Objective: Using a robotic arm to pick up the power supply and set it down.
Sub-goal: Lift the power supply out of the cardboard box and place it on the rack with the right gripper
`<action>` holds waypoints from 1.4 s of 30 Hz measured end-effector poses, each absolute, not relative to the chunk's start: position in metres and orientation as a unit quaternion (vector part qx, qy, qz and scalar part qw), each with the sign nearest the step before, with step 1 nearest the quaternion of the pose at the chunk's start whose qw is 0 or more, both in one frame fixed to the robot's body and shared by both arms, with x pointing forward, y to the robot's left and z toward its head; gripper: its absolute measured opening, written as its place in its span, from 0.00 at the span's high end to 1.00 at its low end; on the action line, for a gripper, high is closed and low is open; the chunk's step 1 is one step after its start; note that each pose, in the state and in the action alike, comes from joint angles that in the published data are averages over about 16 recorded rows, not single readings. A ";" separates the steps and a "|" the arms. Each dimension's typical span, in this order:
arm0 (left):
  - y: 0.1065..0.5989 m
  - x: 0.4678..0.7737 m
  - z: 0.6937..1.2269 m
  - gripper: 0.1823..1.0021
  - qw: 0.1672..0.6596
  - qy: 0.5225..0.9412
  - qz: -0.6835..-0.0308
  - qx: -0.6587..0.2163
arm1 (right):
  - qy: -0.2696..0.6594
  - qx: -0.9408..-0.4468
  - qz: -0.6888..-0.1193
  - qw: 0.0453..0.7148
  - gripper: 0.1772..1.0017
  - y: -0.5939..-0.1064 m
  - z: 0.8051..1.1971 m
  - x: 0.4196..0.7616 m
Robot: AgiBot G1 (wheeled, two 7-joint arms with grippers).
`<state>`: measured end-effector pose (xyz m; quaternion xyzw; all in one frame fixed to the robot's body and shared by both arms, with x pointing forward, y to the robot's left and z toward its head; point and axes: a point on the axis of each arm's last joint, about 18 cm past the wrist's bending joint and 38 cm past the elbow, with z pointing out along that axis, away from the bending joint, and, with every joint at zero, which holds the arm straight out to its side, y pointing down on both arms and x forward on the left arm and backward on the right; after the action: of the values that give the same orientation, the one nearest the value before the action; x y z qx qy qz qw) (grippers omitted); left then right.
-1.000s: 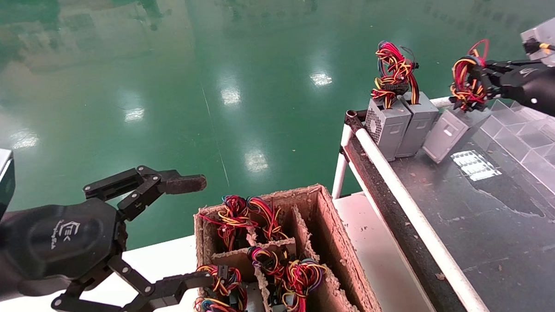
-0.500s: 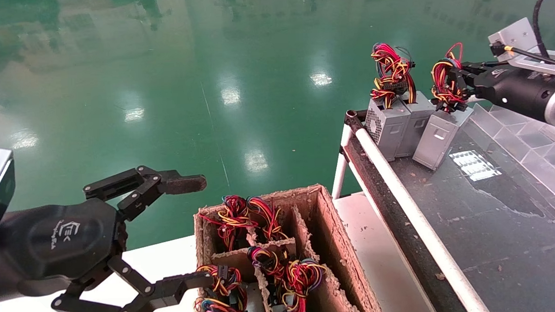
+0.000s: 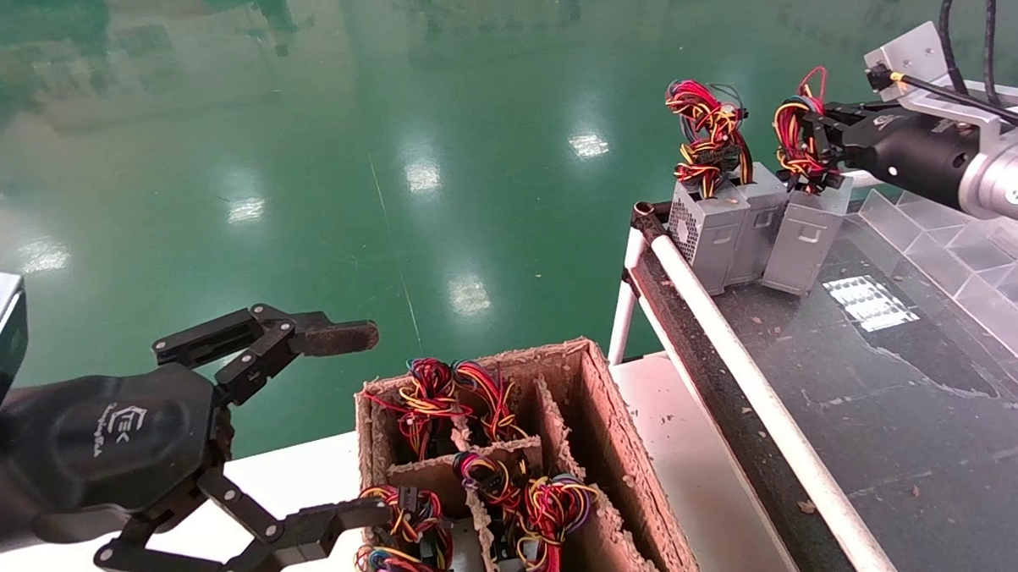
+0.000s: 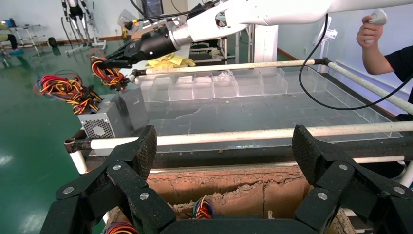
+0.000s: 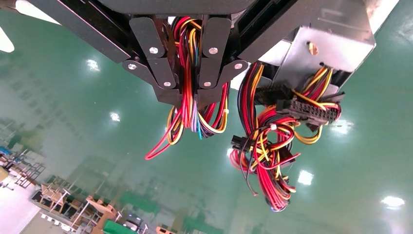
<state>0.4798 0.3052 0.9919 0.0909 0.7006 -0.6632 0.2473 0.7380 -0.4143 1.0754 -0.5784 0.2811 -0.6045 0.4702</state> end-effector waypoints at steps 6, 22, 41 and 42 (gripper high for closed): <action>0.305 0.480 0.992 0.00 0.247 0.701 -0.663 0.091 | 0.286 -0.576 -0.607 0.468 0.94 -0.406 1.075 0.744; 0.305 0.480 0.992 0.00 0.247 0.701 -0.663 0.091 | 0.309 -0.555 -0.605 0.480 0.94 -0.420 1.076 0.741; 0.305 0.480 0.992 0.00 0.247 0.701 -0.663 0.091 | 0.320 -0.543 -0.612 0.477 0.94 -0.429 1.080 0.739; 0.305 0.480 0.992 0.00 0.247 0.701 -0.663 0.091 | 0.320 -0.543 -0.613 0.476 0.94 -0.429 1.081 0.740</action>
<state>0.4798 0.3052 0.9919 0.0909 0.7006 -0.6632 0.2473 0.7396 -0.4285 1.0808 -0.5430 0.3203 -0.6133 0.4758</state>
